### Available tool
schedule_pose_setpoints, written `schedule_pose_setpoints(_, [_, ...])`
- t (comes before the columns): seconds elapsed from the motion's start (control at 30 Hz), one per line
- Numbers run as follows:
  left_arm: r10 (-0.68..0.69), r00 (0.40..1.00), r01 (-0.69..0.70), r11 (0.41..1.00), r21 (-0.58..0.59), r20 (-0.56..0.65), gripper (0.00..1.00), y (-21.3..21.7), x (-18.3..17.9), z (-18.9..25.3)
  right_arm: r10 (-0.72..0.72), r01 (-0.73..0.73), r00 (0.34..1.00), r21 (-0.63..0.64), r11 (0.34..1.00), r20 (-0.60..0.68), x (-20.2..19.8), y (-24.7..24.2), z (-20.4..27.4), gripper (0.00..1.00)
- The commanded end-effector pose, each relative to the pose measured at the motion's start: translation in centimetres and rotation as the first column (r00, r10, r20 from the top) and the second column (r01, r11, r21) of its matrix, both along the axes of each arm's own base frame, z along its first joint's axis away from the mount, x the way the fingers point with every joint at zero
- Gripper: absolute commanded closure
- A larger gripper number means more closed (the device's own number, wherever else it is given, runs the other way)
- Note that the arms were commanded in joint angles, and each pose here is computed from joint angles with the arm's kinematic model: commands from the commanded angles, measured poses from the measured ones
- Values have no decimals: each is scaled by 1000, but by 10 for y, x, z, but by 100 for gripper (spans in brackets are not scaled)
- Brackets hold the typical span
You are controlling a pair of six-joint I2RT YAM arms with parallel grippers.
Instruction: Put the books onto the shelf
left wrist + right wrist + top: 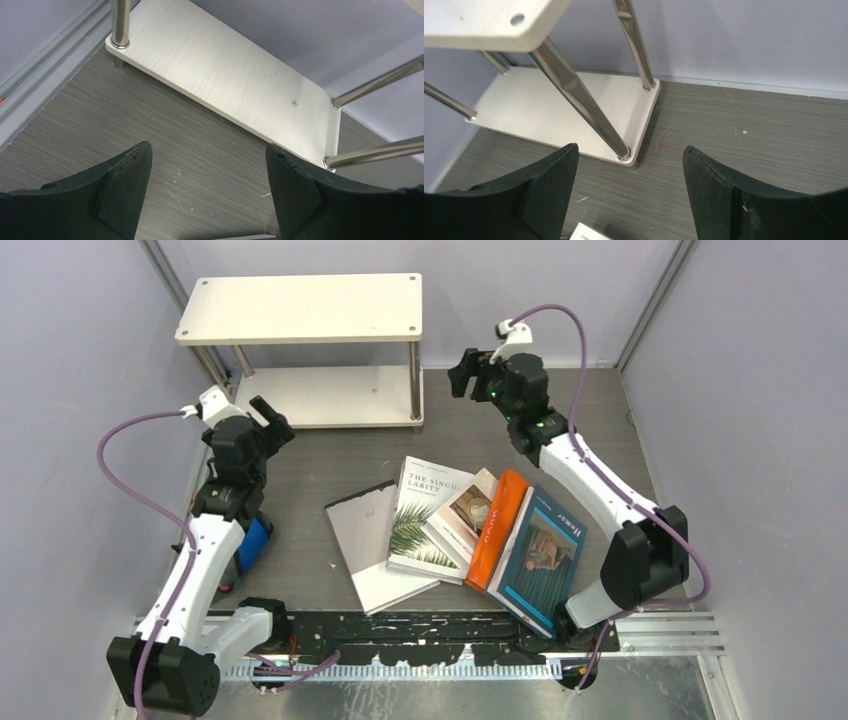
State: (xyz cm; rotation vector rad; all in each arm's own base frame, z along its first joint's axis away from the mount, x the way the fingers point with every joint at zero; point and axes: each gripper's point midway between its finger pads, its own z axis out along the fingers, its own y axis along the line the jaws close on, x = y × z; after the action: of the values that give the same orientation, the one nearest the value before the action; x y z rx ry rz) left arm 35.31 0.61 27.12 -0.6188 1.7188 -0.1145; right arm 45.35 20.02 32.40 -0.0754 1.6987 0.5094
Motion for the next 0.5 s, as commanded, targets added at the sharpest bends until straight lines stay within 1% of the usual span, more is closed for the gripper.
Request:
schedule_pose_setpoints(0.0, [101,993,-105,992,67,62,17,6,-2,34,-38,55,989,-119,991,143,15,14,11,19])
schedule_pose_setpoints(0.27, [192,978,-196,979,49,76,18,4,-2,24,42,-14,981,-145,989,190,38,61,-1,24])
schedule_pose_setpoints(0.47, [224,969,-230,972,54,100,18,4,-1,23,75,-44,968,-131,990,240,50,83,-1,25])
